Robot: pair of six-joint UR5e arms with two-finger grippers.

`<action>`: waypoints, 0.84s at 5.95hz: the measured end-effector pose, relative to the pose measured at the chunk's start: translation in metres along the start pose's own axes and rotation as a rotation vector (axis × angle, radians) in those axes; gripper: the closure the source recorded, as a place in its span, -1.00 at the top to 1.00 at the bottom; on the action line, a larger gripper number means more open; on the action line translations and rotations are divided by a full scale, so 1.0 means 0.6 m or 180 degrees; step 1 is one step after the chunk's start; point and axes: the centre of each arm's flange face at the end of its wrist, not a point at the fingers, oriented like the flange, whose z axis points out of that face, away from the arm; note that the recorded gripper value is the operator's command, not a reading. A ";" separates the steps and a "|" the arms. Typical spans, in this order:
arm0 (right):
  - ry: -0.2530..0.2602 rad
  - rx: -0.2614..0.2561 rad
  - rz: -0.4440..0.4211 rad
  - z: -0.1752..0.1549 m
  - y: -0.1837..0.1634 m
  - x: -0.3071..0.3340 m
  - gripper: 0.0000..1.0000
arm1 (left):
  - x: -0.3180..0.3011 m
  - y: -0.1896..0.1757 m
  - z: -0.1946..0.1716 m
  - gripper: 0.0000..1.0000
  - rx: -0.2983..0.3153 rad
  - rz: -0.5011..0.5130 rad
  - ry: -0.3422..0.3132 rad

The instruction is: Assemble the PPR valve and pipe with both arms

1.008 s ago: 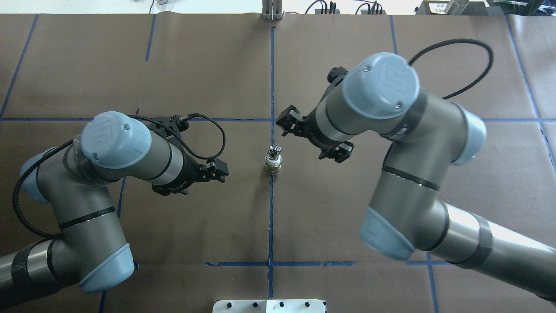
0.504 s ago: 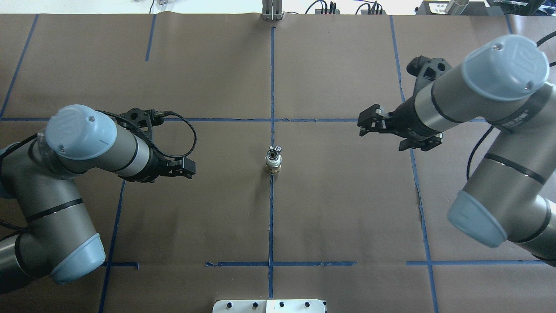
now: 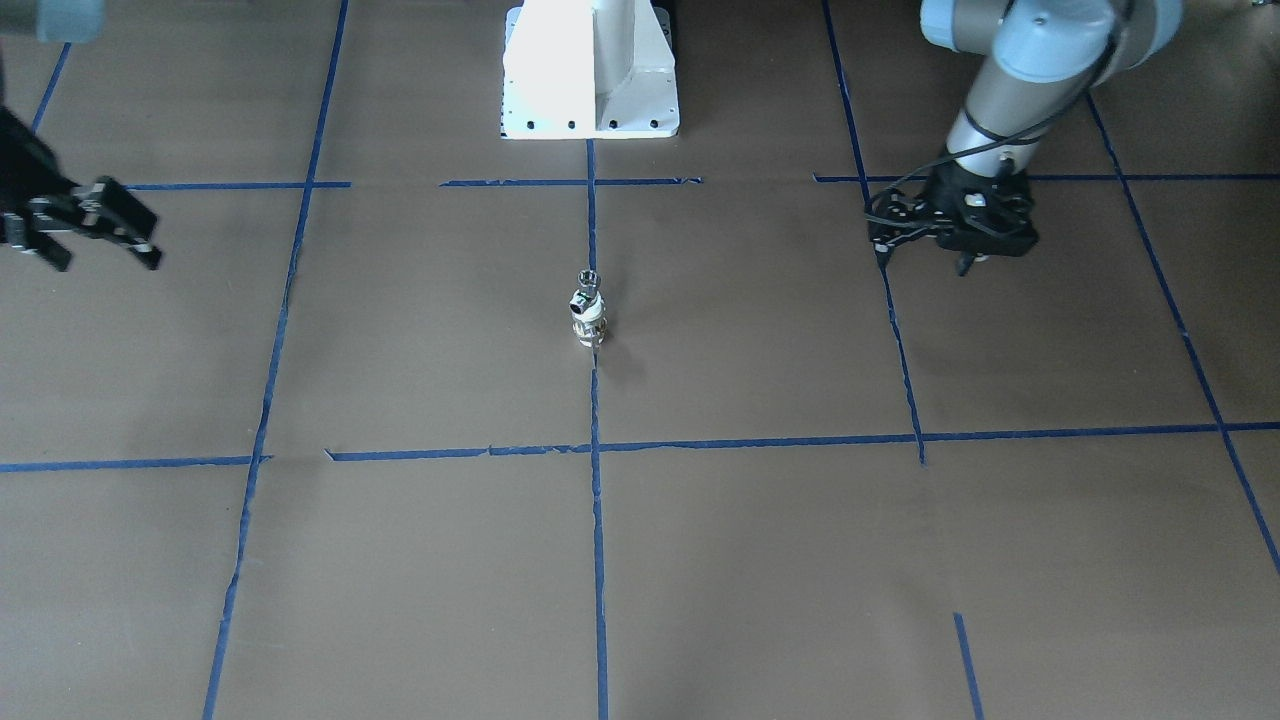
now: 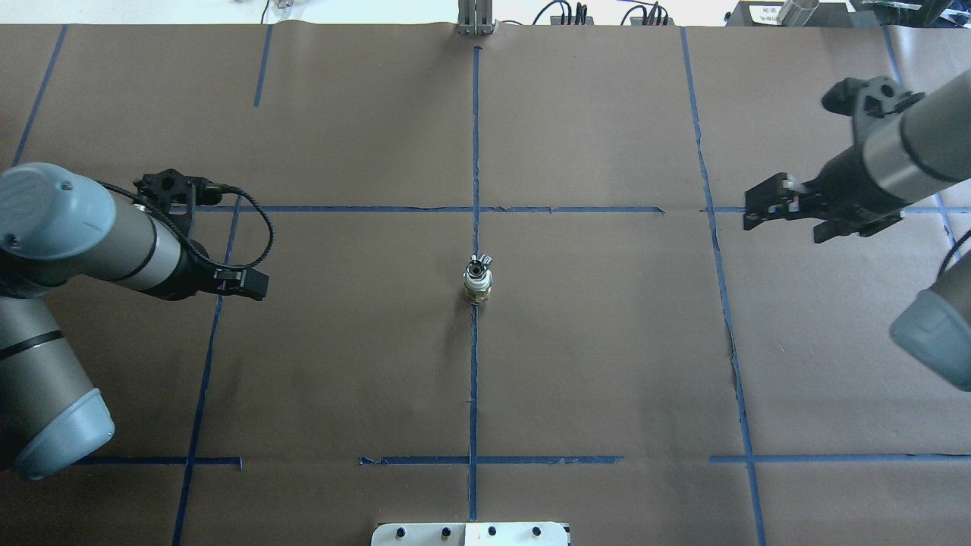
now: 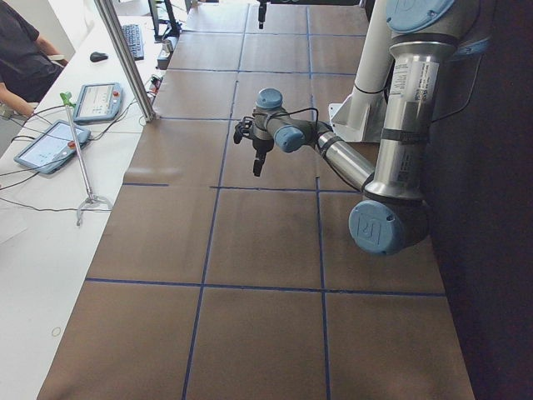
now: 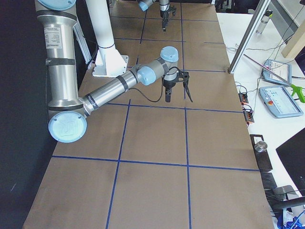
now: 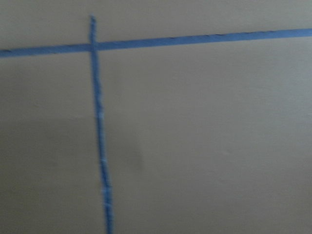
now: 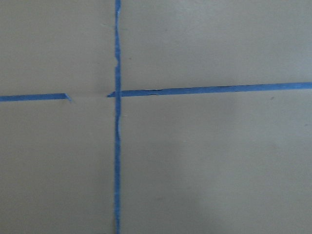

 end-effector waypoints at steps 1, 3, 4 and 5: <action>0.0062 -0.0033 -0.0200 -0.007 0.000 0.107 1.00 | -0.087 -0.001 -0.026 1.00 -0.0053 0.0184 -0.0002; 0.0154 -0.0043 -0.0435 -0.020 0.006 0.287 1.00 | -0.256 0.032 -0.073 1.00 -0.0132 0.0459 -0.0004; 0.0185 -0.0087 -0.0544 -0.013 0.013 0.364 1.00 | -0.336 0.052 -0.100 1.00 -0.0158 0.0469 0.0021; 0.0200 -0.0134 -0.0627 -0.004 0.020 0.423 1.00 | -0.406 0.068 -0.127 1.00 -0.0216 0.0385 0.0027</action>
